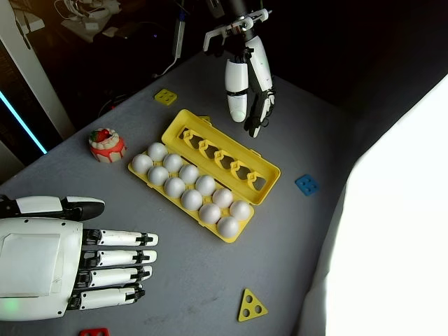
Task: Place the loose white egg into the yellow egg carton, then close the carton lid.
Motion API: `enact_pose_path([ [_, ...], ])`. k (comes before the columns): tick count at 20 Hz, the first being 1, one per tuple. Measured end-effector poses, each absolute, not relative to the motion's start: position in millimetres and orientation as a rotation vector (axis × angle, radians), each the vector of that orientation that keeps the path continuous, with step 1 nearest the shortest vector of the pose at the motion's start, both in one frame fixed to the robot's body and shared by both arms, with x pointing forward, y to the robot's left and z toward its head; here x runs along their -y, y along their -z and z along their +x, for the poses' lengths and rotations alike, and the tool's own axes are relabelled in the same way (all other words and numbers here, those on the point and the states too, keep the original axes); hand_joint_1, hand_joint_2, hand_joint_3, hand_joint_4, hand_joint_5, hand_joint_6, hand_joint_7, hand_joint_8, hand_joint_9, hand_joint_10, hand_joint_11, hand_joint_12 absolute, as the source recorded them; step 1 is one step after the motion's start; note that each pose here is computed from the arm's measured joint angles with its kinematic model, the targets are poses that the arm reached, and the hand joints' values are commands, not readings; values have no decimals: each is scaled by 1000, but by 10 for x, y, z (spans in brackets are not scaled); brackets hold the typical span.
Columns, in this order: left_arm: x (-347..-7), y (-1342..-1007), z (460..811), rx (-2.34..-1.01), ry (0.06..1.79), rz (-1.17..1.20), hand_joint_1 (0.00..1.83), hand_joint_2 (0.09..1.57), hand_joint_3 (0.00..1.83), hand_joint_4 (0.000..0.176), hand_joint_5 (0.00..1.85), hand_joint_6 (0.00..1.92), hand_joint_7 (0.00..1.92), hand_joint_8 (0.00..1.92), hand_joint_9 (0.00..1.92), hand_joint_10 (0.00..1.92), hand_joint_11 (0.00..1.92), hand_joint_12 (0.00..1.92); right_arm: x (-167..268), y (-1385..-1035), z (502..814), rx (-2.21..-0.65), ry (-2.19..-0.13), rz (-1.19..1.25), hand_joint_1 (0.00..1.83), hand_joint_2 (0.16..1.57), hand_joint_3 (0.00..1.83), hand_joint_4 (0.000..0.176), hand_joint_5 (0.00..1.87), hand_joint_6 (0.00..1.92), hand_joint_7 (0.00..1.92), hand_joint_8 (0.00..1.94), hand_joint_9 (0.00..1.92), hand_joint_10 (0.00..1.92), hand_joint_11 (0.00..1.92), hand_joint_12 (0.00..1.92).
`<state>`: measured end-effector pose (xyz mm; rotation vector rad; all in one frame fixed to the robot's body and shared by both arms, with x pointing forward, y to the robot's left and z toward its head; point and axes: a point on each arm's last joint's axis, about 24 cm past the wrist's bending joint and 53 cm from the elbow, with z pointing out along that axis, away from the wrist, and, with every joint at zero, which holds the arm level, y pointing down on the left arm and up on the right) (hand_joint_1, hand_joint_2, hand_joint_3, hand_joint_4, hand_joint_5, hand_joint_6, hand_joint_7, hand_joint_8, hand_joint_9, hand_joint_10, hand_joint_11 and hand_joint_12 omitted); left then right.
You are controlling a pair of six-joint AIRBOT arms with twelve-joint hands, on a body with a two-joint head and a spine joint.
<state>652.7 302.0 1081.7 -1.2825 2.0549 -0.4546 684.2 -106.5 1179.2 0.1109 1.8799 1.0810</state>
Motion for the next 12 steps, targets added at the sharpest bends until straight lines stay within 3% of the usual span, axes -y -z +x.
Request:
enact_pose_path([
  [2,-3058,-10775,6534,-2056,426,-1287,331,1340,0,0,583,41,361,782,247,1152,26,1737,1118,-11846,6867,-1869,-1074,120,547,1153,0,0,380,352,518,4,262,629,0,1423],
  [4,-2977,-10736,6552,-2069,439,-1282,303,1346,1,0,578,41,364,748,240,1148,3,1747,1101,-11891,6867,-1855,-1085,115,535,1154,0,0,386,354,522,5,277,631,0,1425],
  [12,-2966,-10554,6570,-2094,404,-1284,260,1362,0,0,574,51,401,790,264,1190,44,1750,975,-12055,6764,-1793,-1152,71,551,1155,0,0,389,340,517,1,265,609,0,1409],
])
